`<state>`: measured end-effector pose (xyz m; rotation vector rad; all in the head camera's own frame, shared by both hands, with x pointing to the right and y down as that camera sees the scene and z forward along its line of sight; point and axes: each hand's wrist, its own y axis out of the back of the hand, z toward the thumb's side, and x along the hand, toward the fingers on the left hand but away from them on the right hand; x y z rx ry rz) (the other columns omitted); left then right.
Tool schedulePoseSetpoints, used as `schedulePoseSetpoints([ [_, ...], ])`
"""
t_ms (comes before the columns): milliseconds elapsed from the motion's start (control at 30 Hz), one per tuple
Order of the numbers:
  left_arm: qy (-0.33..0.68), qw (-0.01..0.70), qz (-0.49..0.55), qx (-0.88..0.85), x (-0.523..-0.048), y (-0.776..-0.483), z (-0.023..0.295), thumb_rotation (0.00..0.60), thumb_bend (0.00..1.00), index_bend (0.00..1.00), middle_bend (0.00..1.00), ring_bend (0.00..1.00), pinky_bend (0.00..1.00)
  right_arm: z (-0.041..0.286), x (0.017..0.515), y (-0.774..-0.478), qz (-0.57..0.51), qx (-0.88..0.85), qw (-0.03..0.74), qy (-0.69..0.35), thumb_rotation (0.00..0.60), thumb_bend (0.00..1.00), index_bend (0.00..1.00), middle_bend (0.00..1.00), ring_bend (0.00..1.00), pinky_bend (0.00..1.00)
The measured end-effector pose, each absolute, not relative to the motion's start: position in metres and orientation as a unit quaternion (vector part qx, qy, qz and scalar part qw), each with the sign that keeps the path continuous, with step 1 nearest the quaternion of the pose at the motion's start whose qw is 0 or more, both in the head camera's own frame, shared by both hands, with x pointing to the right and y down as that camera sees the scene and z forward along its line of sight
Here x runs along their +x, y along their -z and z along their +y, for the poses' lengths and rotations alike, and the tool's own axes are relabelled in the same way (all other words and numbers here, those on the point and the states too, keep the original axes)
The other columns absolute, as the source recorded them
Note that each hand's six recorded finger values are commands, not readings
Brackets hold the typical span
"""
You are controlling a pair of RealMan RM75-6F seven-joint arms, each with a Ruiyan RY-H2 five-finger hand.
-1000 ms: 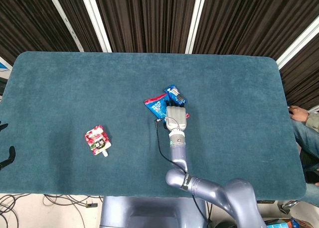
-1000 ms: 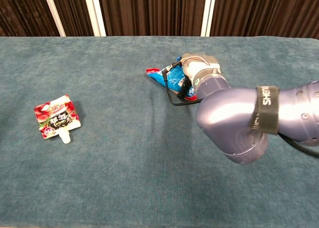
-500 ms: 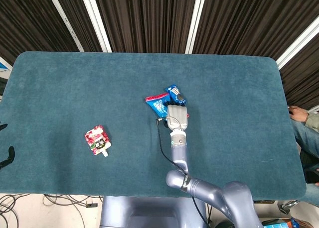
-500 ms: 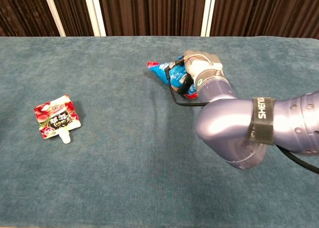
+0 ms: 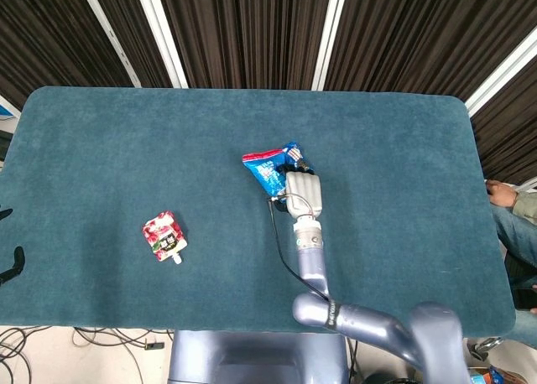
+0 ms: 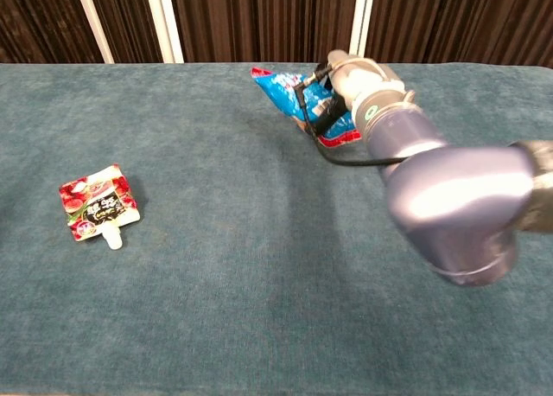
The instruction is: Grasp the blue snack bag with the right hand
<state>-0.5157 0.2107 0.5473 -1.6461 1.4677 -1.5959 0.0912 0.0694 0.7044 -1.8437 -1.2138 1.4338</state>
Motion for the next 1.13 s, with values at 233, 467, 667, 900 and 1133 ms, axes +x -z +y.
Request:
schedulePoseSetpoints([
  [233,0.575,0.213,0.526,-0.59,-0.515,-0.547,0.211,0.6,0.51,0.14,0.04,0.12,0.13,0.071,0.104,-0.661,-0.475,-0.737,0.14,-0.459,0.6,0.45,0.35,0.37,0.53,0.32],
  [467,0.577,0.218,0.522,-0.589,-0.513,-0.548,0.212,0.6,0.51,0.14,0.04,0.12,0.13,0.066,0.146,-0.618,-0.448,-0.808,0.026,-0.382,0.6,0.45,0.35,0.36,0.51,0.32],
  [667,0.577,0.222,0.521,-0.589,-0.512,-0.548,0.213,0.6,0.51,0.14,0.04,0.12,0.13,0.07,0.175,-0.597,-0.435,-0.838,-0.06,-0.325,0.6,0.45,0.34,0.36,0.5,0.32],
  [900,0.578,0.223,0.521,-0.587,-0.512,-0.548,0.212,0.6,0.51,0.14,0.04,0.12,0.13,0.051,0.203,-0.558,-0.457,-0.846,-0.087,-0.261,0.6,0.45,0.34,0.35,0.5,0.32],
  [1133,0.577,0.224,0.52,-0.588,-0.511,-0.548,0.213,0.6,0.51,0.14,0.04,0.12,0.13,0.038,0.22,-0.527,-0.473,-0.848,-0.094,-0.218,0.6,0.45,0.34,0.35,0.5,0.32],
])
